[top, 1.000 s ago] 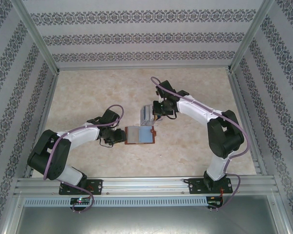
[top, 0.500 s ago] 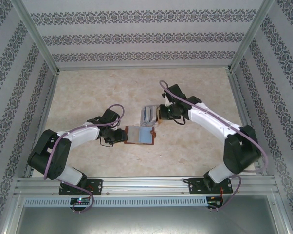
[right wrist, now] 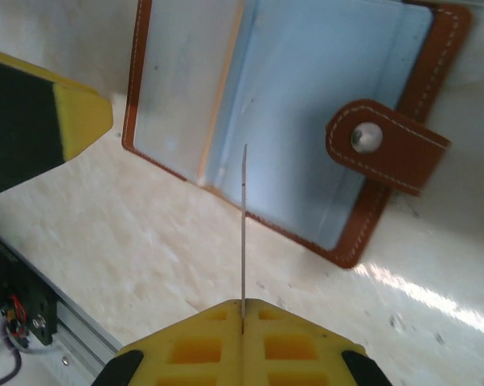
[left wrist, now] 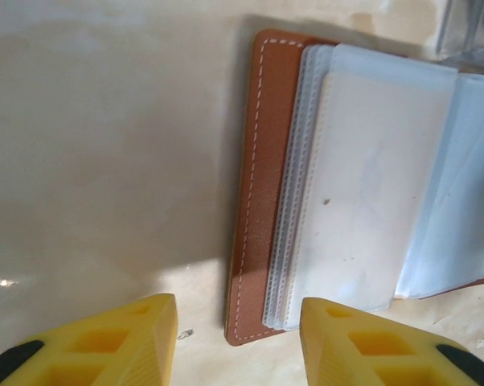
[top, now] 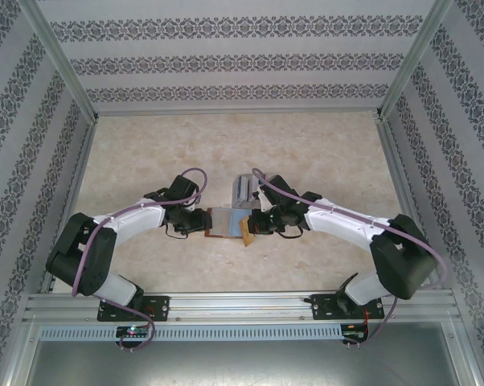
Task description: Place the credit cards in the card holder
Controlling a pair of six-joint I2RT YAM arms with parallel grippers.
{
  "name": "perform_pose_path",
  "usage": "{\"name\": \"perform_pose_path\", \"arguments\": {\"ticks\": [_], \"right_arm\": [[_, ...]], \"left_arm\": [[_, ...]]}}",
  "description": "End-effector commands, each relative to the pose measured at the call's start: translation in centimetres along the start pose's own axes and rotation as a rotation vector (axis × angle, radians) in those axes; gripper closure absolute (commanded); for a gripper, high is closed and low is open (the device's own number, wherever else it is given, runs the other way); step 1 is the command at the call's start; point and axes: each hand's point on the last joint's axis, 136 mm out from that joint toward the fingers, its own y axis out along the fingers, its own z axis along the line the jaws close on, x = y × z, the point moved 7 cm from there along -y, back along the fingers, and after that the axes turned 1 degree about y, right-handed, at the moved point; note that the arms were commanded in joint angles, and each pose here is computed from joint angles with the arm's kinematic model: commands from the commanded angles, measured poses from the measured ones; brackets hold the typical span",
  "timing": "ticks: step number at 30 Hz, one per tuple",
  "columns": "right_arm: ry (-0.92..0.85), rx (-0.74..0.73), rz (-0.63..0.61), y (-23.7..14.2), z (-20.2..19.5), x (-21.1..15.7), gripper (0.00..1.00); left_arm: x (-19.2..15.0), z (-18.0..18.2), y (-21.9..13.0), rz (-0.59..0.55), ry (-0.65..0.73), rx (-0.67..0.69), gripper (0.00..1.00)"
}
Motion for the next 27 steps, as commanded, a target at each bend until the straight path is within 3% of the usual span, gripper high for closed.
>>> {"name": "perform_pose_path", "arguments": {"ticks": [1,7,27], "right_arm": [[0.023,0.13,-0.017,1.7,1.0,1.2,0.99],[0.09,0.194,-0.002,3.3,0.6,1.9,1.0],[0.211,0.183,0.019,5.6,-2.4,2.3,1.0]], "left_arm": [[0.6,0.0,0.3,-0.016,0.008,0.004,0.6],[1.0,0.1,1.4,0.003,0.0,0.015,0.66],[1.1,1.1,2.7,0.022,-0.001,0.075,0.74]]}}
